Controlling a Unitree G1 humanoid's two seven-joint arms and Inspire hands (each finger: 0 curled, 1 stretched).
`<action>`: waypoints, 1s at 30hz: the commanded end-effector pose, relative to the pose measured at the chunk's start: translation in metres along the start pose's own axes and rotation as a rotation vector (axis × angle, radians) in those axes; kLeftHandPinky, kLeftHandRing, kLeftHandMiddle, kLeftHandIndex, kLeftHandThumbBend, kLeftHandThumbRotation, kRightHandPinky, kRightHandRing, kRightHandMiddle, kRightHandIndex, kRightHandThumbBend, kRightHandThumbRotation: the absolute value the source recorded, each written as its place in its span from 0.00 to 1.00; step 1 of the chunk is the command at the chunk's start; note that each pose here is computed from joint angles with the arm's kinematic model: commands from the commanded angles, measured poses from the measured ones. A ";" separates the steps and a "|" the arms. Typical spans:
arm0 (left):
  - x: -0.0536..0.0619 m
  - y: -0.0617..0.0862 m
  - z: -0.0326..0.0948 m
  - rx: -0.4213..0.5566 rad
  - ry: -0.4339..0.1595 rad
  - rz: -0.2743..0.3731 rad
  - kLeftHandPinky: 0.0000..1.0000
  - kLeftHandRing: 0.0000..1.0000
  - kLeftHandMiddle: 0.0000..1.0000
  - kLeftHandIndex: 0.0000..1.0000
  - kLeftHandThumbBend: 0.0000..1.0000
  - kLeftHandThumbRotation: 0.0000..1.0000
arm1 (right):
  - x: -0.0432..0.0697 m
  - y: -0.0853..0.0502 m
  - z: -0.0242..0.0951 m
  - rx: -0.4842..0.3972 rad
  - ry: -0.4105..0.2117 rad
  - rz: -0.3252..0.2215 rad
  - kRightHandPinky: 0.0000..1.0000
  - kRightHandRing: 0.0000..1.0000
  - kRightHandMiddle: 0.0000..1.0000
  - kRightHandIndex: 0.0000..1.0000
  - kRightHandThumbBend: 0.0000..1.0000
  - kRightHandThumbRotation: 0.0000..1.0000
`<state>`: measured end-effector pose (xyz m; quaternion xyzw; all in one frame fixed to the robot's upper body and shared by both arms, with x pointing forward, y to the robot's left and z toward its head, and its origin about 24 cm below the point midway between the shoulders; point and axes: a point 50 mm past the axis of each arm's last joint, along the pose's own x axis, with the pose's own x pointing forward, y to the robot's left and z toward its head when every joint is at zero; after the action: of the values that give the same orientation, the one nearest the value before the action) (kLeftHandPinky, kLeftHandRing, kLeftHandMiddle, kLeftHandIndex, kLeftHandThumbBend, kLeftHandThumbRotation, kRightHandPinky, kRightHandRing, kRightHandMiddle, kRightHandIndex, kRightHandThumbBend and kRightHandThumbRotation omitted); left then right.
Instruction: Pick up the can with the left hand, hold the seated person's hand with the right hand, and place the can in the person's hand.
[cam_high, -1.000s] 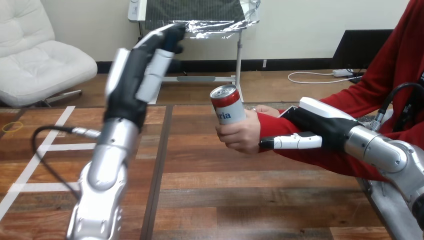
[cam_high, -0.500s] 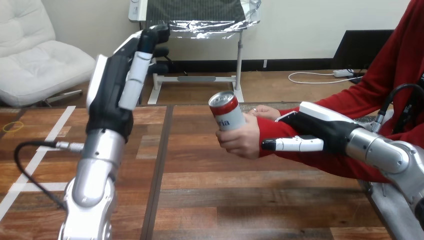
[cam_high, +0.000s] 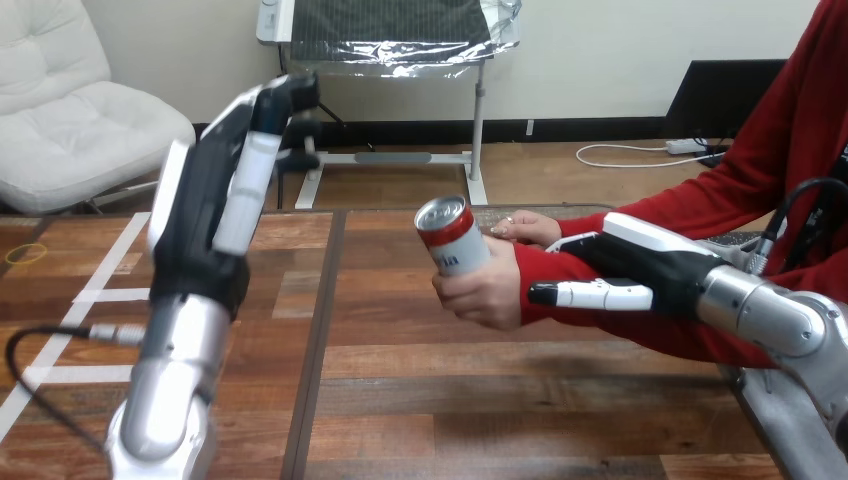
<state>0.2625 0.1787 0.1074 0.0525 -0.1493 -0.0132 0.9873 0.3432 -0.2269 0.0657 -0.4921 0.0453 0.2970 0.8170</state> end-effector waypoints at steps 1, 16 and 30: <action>-0.004 0.004 0.013 0.008 -0.069 0.003 0.65 0.76 0.79 0.73 0.60 0.94 | -0.002 -0.021 0.009 -0.005 -0.029 -0.075 0.64 0.75 0.79 0.81 0.99 1.00; -0.025 0.011 0.009 -0.003 -0.037 0.022 0.65 0.75 0.78 0.71 0.58 0.92 | -0.002 -0.022 0.006 0.014 0.005 -0.063 0.66 0.77 0.83 0.86 1.00 1.00; -0.033 0.015 0.006 -0.018 -0.010 0.050 0.66 0.76 0.79 0.72 0.51 0.98 | -0.002 -0.024 0.006 0.051 0.018 -0.045 0.68 0.80 0.85 0.91 1.00 1.00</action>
<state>0.2269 0.1932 0.0816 0.0401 -0.1003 0.0077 0.9941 0.3437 -0.2337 0.0644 -0.4803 0.0870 0.2903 0.8231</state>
